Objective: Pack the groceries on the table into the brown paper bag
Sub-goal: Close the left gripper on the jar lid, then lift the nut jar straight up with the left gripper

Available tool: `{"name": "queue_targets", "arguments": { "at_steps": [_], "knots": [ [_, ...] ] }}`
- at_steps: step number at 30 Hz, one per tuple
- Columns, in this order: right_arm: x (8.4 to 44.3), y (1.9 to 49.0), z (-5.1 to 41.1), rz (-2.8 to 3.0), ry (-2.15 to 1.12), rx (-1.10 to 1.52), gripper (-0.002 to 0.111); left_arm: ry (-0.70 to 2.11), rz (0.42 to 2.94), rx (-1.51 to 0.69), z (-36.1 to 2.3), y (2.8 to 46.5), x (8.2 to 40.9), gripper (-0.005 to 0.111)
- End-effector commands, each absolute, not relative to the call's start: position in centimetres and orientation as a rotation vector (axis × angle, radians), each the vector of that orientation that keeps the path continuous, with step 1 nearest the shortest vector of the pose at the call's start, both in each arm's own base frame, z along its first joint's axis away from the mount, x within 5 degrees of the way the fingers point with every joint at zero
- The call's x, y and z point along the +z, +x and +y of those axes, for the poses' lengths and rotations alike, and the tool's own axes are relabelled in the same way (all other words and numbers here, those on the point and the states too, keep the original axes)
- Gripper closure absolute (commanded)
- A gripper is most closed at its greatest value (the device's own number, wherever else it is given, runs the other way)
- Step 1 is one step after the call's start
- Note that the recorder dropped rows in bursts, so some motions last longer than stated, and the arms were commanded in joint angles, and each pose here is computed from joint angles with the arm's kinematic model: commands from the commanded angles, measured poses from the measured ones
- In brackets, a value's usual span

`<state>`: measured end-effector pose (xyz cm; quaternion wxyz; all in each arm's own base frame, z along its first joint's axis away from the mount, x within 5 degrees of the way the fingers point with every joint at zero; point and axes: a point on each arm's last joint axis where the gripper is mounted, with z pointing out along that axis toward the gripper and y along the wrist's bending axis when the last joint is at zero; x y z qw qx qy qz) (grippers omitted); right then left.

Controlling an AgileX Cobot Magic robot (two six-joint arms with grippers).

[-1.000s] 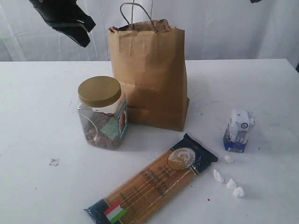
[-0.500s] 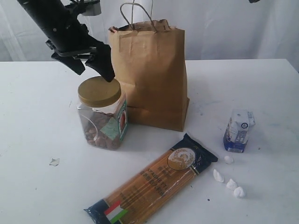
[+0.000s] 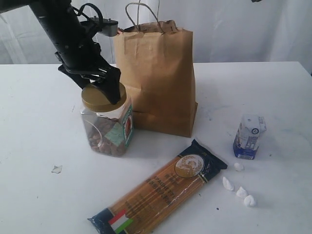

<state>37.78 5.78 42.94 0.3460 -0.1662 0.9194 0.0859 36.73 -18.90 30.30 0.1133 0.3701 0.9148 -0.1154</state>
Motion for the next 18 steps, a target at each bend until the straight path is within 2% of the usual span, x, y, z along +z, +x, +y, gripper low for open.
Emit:
{"name": "queue_targets", "arguments": {
  "at_steps": [1,3,10,12,13,14,15,16,18],
  "knots": [
    [43.2,37.6,5.7,2.380,-0.425,0.233,0.108,1.137,2.758,-0.452,-19.5,35.9,29.6,0.002],
    [43.2,37.6,5.7,2.380,-0.425,0.233,0.108,1.156,2.765,-0.455,-19.5,36.0,29.3,0.002],
    [43.2,37.5,5.8,2.379,-0.425,0.241,0.108,1.122,2.807,-0.234,-18.3,36.6,28.9,0.003],
    [43.2,37.5,5.8,2.377,-0.424,0.254,0.108,1.122,2.807,-0.228,-18.3,36.6,28.9,0.013],
    [43.2,37.5,5.9,2.376,-0.424,0.263,0.108,1.123,2.807,-0.224,-18.3,36.6,28.9,0.030],
    [43.2,37.5,5.9,2.375,-0.424,0.266,0.108,1.123,2.807,-0.224,-18.3,36.6,28.9,0.039],
    [43.2,37.5,5.9,2.375,-0.424,0.269,0.108,1.123,2.807,-0.224,-18.3,36.6,28.9,0.058],
    [43.2,37.5,6.0,2.375,-0.424,0.272,0.108,1.123,2.807,-0.224,-18.3,36.6,28.9,0.068],
    [43.2,37.5,6.0,2.374,-0.424,0.280,0.108,1.128,2.807,-0.174,-18.0,36.7,28.9,0.098]
  ]
}}
